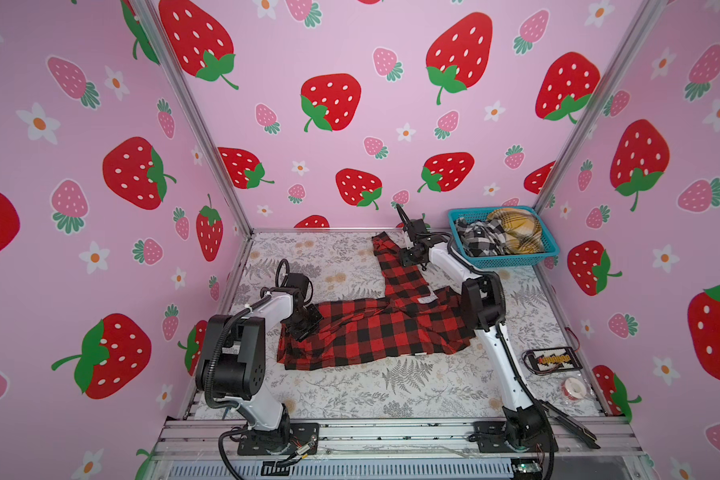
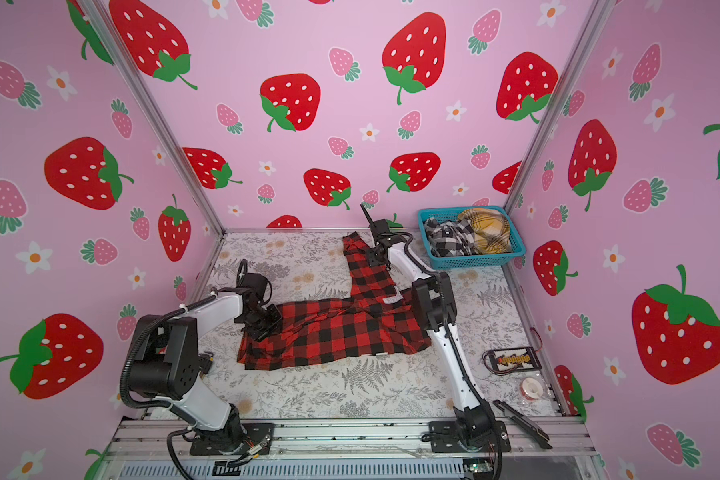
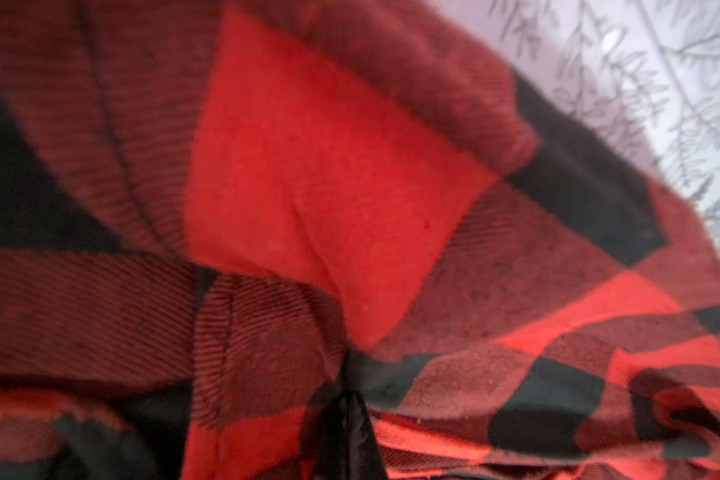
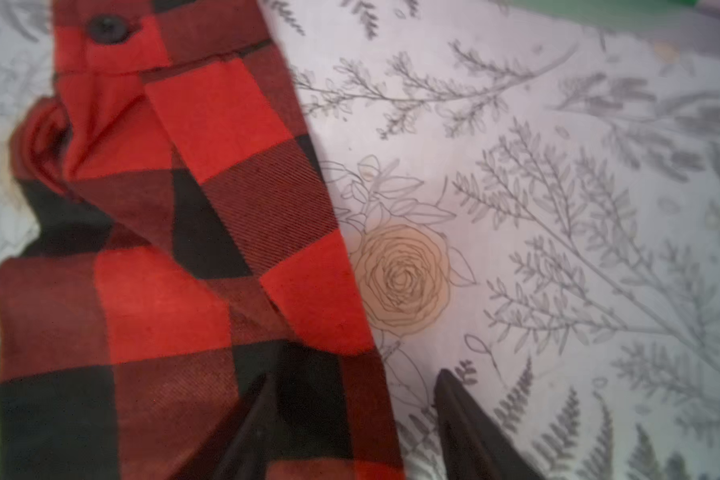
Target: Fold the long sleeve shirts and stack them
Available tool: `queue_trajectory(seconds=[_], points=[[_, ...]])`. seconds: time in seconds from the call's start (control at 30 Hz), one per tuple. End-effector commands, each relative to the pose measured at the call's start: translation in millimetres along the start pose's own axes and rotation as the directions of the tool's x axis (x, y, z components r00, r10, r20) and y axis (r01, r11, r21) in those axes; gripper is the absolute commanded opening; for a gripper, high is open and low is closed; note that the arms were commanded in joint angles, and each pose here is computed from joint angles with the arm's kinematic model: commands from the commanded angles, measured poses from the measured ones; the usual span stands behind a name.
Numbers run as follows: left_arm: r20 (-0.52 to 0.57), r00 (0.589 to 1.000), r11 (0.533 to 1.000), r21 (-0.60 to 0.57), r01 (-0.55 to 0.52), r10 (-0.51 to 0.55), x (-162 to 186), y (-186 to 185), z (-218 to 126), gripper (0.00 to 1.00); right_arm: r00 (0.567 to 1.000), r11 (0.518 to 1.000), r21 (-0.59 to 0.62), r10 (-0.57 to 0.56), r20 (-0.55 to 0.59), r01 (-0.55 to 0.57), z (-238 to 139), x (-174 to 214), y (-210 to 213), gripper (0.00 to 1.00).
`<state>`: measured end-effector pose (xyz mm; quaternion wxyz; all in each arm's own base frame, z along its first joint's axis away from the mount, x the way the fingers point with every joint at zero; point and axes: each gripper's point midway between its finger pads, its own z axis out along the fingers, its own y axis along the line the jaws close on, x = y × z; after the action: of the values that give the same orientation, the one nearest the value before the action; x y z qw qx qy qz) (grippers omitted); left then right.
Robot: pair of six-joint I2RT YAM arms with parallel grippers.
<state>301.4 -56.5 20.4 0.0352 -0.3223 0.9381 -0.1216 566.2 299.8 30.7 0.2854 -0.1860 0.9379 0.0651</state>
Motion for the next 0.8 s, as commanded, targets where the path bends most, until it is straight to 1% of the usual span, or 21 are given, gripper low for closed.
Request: queue_trajectory(seconds=[0.0, 0.1, 0.2, 0.27, 0.37, 0.47, 0.5, 0.53, 0.57, 0.63, 0.77], points=[[0.006, 1.000, 1.000, -0.022, -0.011, 0.011, -1, 5, -6, 0.00, 0.997, 1.000, -0.001, -0.030, -0.065, 0.030, 17, 22, -4, 0.36], [0.015, 1.000, 1.000, -0.021, -0.013, 0.013, -7, 1, -11, 0.00, 0.999, 0.999, -0.018, -0.033, -0.037, 0.032, 7, 12, -1, 0.18], [0.030, 0.999, 1.000, -0.007, -0.017, 0.017, -13, -4, -18, 0.00, 1.000, 0.999, -0.031, -0.025, 0.017, 0.026, -17, -9, 2, 0.08], [0.043, 0.999, 1.000, 0.009, -0.015, 0.015, -16, -10, -24, 0.00, 0.998, 0.999, -0.045, -0.024, 0.061, 0.026, -43, -25, 6, 0.04], [0.059, 0.998, 0.999, 0.047, -0.014, 0.011, -16, -19, -37, 0.00, 0.990, 0.997, -0.067, -0.035, 0.139, 0.045, -90, -42, 20, 0.02], [0.092, 0.996, 0.996, 0.087, -0.025, 0.017, -16, -30, -55, 0.01, 0.978, 0.992, -0.090, -0.069, 0.199, 0.088, -132, -40, 44, 0.02], [0.102, 0.995, 0.995, 0.098, -0.031, 0.021, -15, -33, -61, 0.05, 0.974, 0.990, -0.093, -0.081, 0.212, 0.102, -144, -38, 52, 0.02], [0.112, 0.993, 0.993, 0.109, -0.040, 0.027, -14, -37, -68, 0.13, 0.972, 0.989, -0.091, -0.096, 0.214, 0.118, -153, -29, 60, 0.02], [0.120, 0.992, 0.992, 0.119, -0.047, 0.033, -13, -40, -74, 0.19, 0.970, 0.987, -0.090, -0.111, 0.215, 0.132, -162, -20, 68, 0.02], [0.131, 0.991, 0.989, 0.139, -0.057, 0.039, -10, -45, -85, 0.27, 0.965, 0.983, -0.090, -0.140, 0.220, 0.163, -176, 0, 86, 0.02], [0.145, 0.988, 0.980, 0.187, -0.071, 0.044, -4, -54, -100, 0.35, 0.958, 0.973, -0.108, -0.173, 0.228, 0.202, -204, 43, 121, 0.02]])
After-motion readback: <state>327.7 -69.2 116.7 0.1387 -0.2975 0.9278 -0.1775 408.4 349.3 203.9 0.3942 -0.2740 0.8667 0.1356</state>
